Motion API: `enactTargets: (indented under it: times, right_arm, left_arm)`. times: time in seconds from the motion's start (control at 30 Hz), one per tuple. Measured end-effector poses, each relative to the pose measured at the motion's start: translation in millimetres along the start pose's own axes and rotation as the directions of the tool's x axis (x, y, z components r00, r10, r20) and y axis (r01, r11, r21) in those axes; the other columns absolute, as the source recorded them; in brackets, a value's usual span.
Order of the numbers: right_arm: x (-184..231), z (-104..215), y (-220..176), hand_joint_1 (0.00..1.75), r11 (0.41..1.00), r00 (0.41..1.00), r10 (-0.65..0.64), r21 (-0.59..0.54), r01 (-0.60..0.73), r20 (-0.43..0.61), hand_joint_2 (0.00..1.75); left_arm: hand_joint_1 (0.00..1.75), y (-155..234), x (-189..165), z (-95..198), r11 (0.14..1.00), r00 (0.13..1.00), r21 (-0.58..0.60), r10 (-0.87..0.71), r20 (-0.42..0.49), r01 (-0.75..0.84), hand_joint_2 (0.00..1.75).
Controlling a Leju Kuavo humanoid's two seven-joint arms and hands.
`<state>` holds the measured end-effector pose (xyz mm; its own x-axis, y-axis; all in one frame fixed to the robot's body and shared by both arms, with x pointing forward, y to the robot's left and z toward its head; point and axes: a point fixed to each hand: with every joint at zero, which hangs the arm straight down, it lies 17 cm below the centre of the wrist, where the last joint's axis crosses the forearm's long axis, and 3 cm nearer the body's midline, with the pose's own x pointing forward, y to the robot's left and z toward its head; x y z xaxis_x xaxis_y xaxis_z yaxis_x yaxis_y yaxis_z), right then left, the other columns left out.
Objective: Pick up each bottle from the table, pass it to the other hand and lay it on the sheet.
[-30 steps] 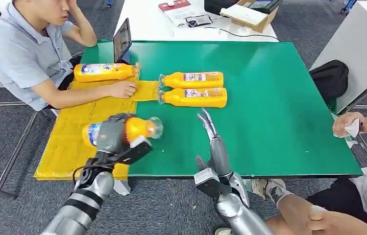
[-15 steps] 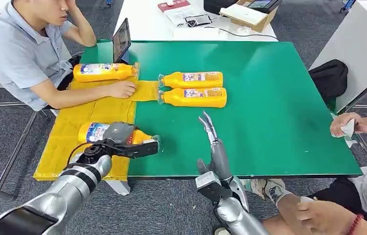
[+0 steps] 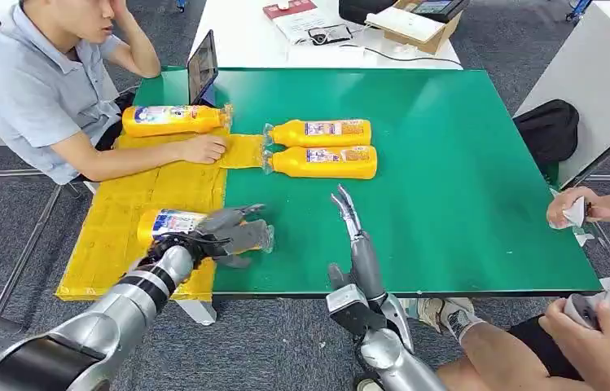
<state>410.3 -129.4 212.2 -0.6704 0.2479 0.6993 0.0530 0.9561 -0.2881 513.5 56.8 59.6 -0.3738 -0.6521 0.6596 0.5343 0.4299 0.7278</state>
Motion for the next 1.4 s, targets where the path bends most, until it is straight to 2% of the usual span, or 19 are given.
enactTargets:
  times: [0.13,0.17,0.27,0.43,0.5,0.57,0.6,0.67,0.8,0.9,0.97,1.1,1.27,1.4]
  right_arm:
    - [-3.9,-1.1,0.2,0.00,1.000,1.000,-0.024,0.000,0.024,-0.015,0.00]
    - [-4.9,-1.1,0.0,0.00,1.000,0.999,-0.028,-0.001,0.028,-0.018,0.00]
    - [-8.3,0.1,-0.9,0.00,1.000,0.999,-0.029,-0.004,0.029,-0.028,0.00]
    - [-10.0,0.1,-3.4,0.00,1.000,0.999,-0.024,-0.009,0.023,-0.031,0.00]
    - [-9.8,0.0,-4.2,0.00,1.000,1.000,-0.012,-0.011,0.012,-0.028,0.00]
    - [-10.2,0.1,-5.8,0.00,1.000,1.000,-0.001,-0.014,0.001,-0.026,0.00]
    - [-10.2,0.1,-5.9,0.00,1.000,1.000,0.002,-0.015,-0.002,-0.025,1.75]
    - [-9.5,-0.1,-7.0,0.00,1.000,1.000,0.026,-0.017,-0.026,-0.017,1.75]
    - [-27.3,1.8,-10.7,0.00,0.989,0.989,0.145,0.015,-0.145,-0.017,1.75]
    - [-52.2,4.0,-19.4,0.00,0.974,0.973,0.223,0.055,-0.221,-0.051,1.75]
    - [-83.8,5.6,-27.0,0.00,0.947,0.942,0.311,0.120,-0.298,-0.121,1.75]
    - [-136.2,11.3,-63.9,0.00,0.879,0.853,0.472,0.194,-0.436,-0.221,1.75]
    - [-160.6,16.6,-86.6,0.00,0.849,0.805,0.526,0.220,-0.480,-0.275,1.75]
    - [-179.5,31.1,-87.3,0.00,0.805,0.751,0.589,0.306,-0.509,-0.300,1.75]
  left_arm:
    - [0.00,5.7,40.0,-4.2,0.955,0.951,0.054,0.282,0.128,-0.291,0.00]
    - [0.00,9.7,46.2,-4.1,0.937,0.931,0.069,0.330,0.152,-0.344,1.75]
    - [0.00,30.0,60.2,-1.1,0.878,0.879,0.152,0.414,0.238,-0.454,1.75]
    - [0.00,75.8,75.8,18.0,0.765,0.827,0.349,0.407,0.389,-0.541,1.75]
    - [0.00,101.6,83.5,35.9,0.673,0.785,0.430,0.400,0.473,-0.602,1.75]
    - [0.00,117.7,92.3,49.5,0.606,0.743,0.454,0.398,0.538,-0.653,1.75]
    - [0.00,122.9,95.2,54.5,0.594,0.738,0.463,0.386,0.553,-0.658,1.75]
    - [0.00,133.0,96.2,66.5,0.531,0.697,0.470,0.400,0.595,-0.705,1.75]
    - [0.00,160.8,84.3,103.8,0.262,0.539,0.472,0.452,0.711,-0.842,1.75]
    - [0.00,162.0,75.9,124.6,0.167,0.499,0.480,0.453,0.739,-0.861,1.75]
    - [0.00,159.5,67.9,140.4,0.125,0.525,0.529,0.437,0.730,-0.839,1.75]
    - [0.00,149.8,52.8,180.6,0.091,0.679,0.699,0.355,0.643,-0.710,1.75]
    - [0.00,141.4,54.6,198.5,0.089,0.712,0.732,0.334,0.617,-0.676,1.75]
    - [0.00,138.1,53.0,213.3,0.096,0.792,0.807,0.288,0.538,-0.582,1.75]
